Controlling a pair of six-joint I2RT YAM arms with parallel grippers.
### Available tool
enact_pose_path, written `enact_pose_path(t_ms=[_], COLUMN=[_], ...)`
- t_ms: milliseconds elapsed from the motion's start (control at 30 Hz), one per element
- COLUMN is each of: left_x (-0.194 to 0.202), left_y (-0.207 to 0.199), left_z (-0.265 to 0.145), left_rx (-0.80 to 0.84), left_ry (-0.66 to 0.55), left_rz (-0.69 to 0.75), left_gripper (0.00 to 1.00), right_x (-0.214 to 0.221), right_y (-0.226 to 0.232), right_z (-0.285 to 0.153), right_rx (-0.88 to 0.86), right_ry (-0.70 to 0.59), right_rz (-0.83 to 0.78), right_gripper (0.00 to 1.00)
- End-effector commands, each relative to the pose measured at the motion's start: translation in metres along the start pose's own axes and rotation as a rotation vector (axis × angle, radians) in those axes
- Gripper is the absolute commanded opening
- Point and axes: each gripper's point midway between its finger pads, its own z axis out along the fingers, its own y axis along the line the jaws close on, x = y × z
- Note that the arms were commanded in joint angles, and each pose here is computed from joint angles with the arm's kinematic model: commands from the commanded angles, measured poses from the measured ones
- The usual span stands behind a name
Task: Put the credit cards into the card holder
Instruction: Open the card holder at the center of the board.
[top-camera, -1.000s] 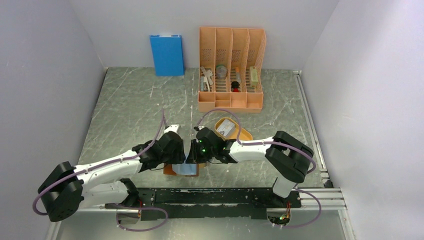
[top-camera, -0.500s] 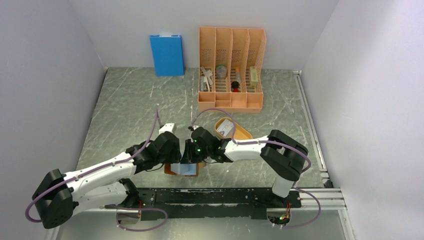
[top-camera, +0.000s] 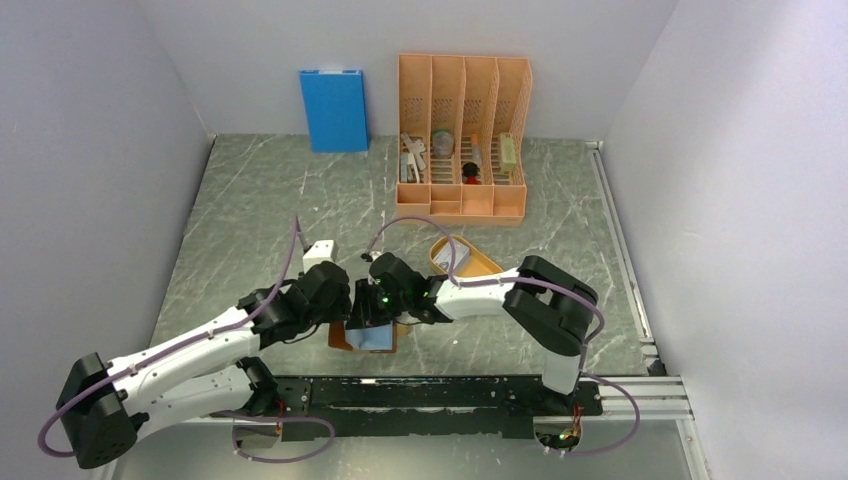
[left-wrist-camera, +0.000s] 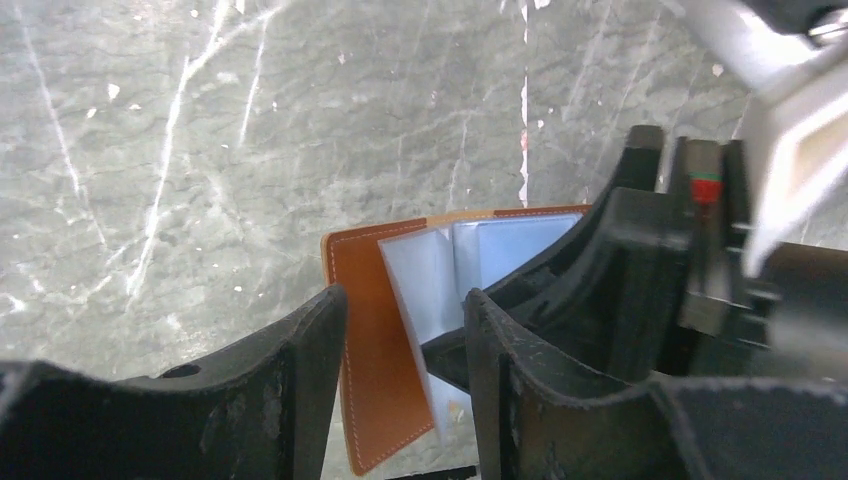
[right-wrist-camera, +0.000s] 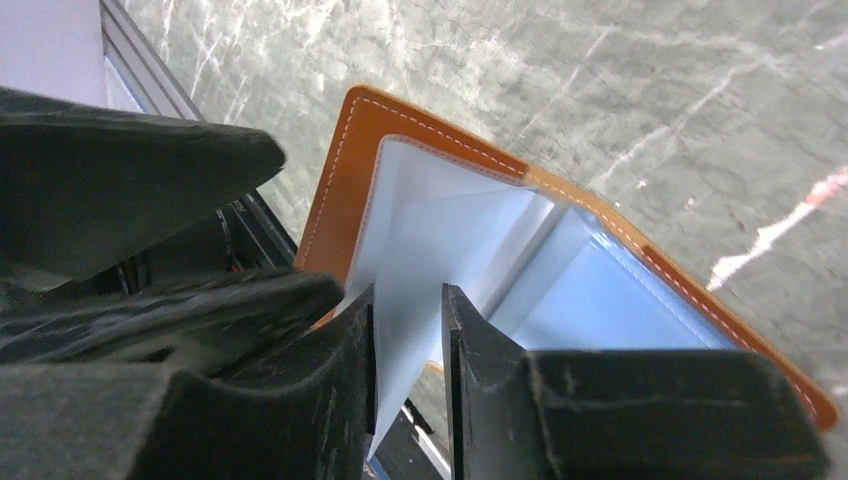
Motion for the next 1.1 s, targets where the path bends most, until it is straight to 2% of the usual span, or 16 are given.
enact_pose_path(t_ms=[0,367,600,867,1067], left_x=[-0.018,-0.022,-0.02,-0.01,0.014], left_y=[0.007,0.012,-0.002,-0.016,-0.017], left_z=[-0.013,-0.015,-0.01,0.003,0.013], left_rx=[-0.04,-0.074,0.01,0.087,0.121], left_ry=[-0.059,-0.069,-0.039,0.045,0.132], left_rz=[-0.032,-0.069,-0.122,-0.144,-0.131], left_gripper=[0.52,0.52,0.49,0.55,0.59], right_x=[0.001,0.011,0.016,0.023,0.02], right_y=[0.012,0.025,0.027,0.028,0.028], right_z=[0.014,0.027,0.02,0.017,0.015], right_rx=[-0.043,-0.079,-0.085,-0.081,-0.087], right_ry=[0.02,0.038,0.024,0.017,-0.003], right_rz=[-0.034,-0.072,-0.111,-0.155,-0.159], right_gripper=[0.31,0.51,0.5,0.52,0.54])
